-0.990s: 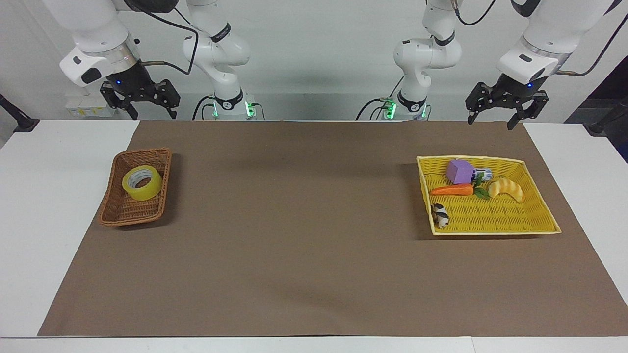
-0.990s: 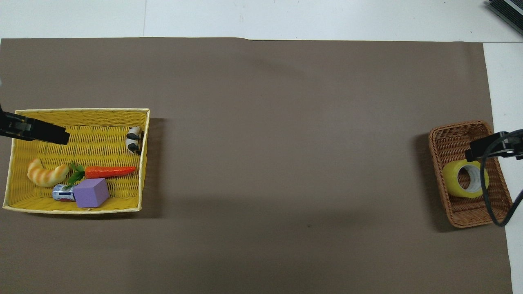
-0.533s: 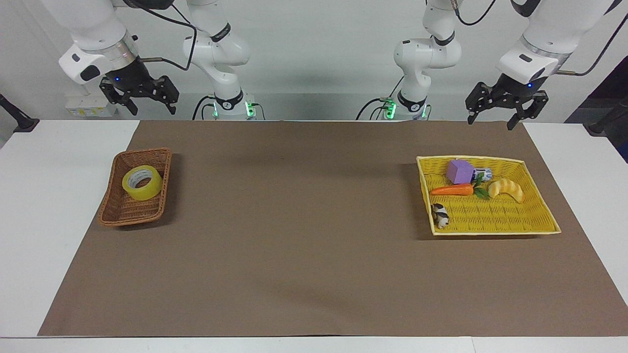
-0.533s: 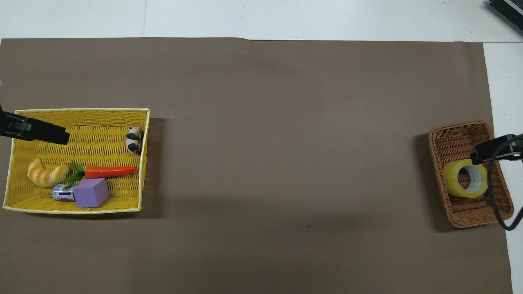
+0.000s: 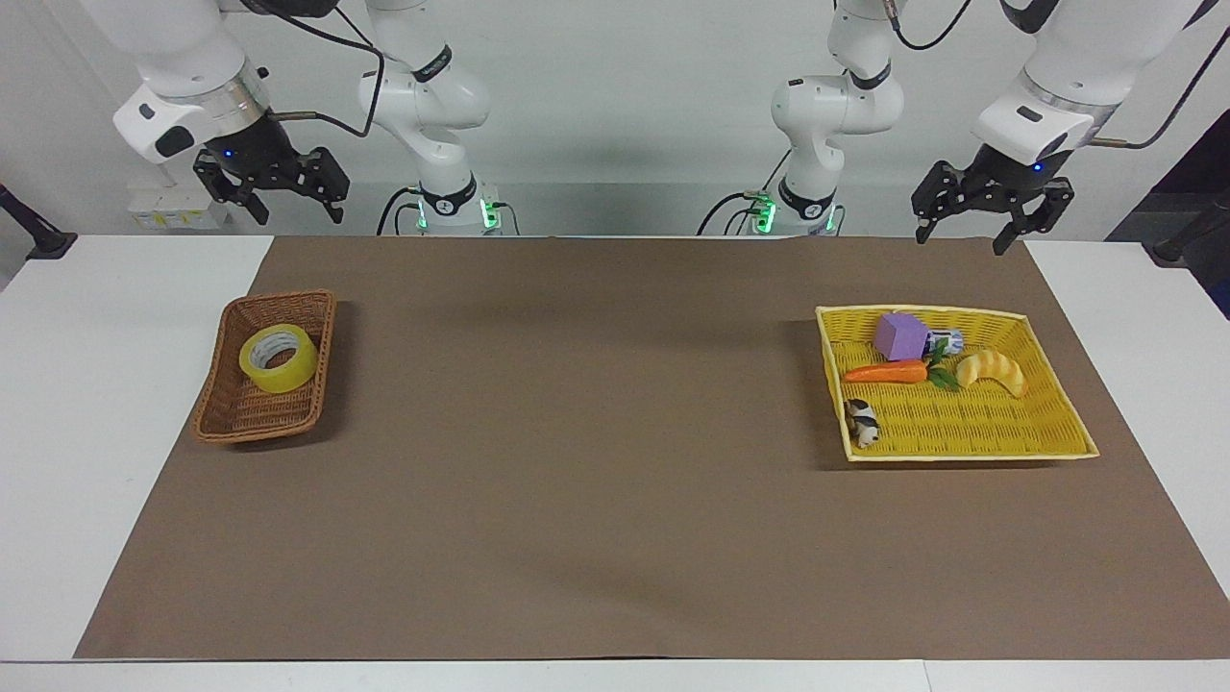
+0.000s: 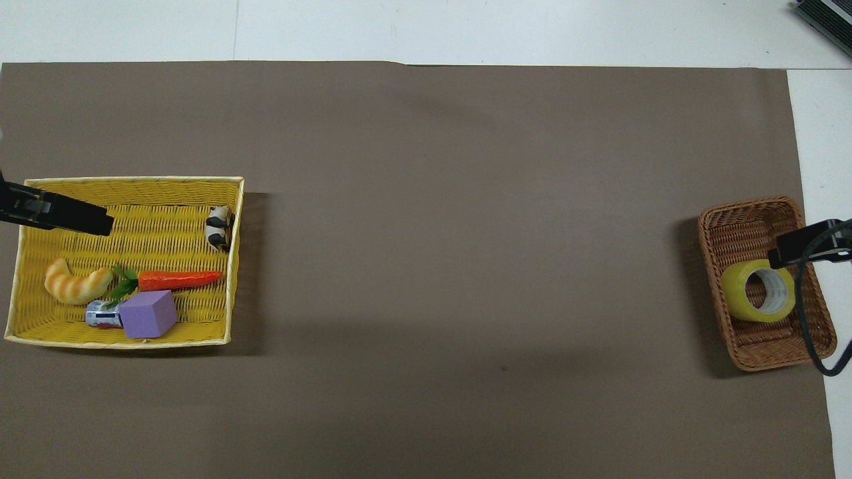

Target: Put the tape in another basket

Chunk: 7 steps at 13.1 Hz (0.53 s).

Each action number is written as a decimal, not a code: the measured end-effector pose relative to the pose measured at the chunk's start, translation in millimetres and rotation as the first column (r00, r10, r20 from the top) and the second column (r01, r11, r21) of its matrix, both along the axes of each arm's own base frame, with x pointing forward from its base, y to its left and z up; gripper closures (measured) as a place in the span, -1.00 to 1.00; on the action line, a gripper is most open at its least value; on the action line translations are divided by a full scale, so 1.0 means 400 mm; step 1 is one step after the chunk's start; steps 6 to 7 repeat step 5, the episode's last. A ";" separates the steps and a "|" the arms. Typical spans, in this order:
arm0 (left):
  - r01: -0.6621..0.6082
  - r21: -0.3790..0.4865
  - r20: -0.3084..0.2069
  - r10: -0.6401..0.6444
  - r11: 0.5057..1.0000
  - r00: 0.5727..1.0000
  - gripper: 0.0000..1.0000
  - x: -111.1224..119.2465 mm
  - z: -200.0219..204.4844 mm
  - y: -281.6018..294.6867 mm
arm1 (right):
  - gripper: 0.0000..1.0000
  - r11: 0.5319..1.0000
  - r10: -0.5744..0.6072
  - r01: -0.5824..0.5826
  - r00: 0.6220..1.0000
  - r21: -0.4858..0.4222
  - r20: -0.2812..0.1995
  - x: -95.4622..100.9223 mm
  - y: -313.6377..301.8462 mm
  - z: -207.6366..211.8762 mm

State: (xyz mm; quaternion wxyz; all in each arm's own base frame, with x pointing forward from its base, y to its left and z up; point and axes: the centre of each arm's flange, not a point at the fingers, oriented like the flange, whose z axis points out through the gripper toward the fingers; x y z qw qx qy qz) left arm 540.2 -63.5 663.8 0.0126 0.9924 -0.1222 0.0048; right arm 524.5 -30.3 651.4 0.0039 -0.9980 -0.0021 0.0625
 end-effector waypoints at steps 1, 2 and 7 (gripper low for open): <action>0.000 0.000 0.000 0.000 1.000 1.000 -1.00 0.000 0.000 0.000 | -1.00 1.000 0.000 0.000 1.000 0.000 0.000 0.000 0.000 0.000; 0.000 0.000 0.000 0.000 1.000 1.000 -1.00 0.000 0.000 0.000 | -1.00 1.000 0.000 0.000 1.000 0.000 0.000 0.000 0.000 0.000; 0.000 0.000 0.000 0.000 1.000 1.000 -1.00 0.000 0.000 0.000 | -1.00 1.000 0.003 -0.003 1.000 0.000 0.000 0.000 0.000 0.000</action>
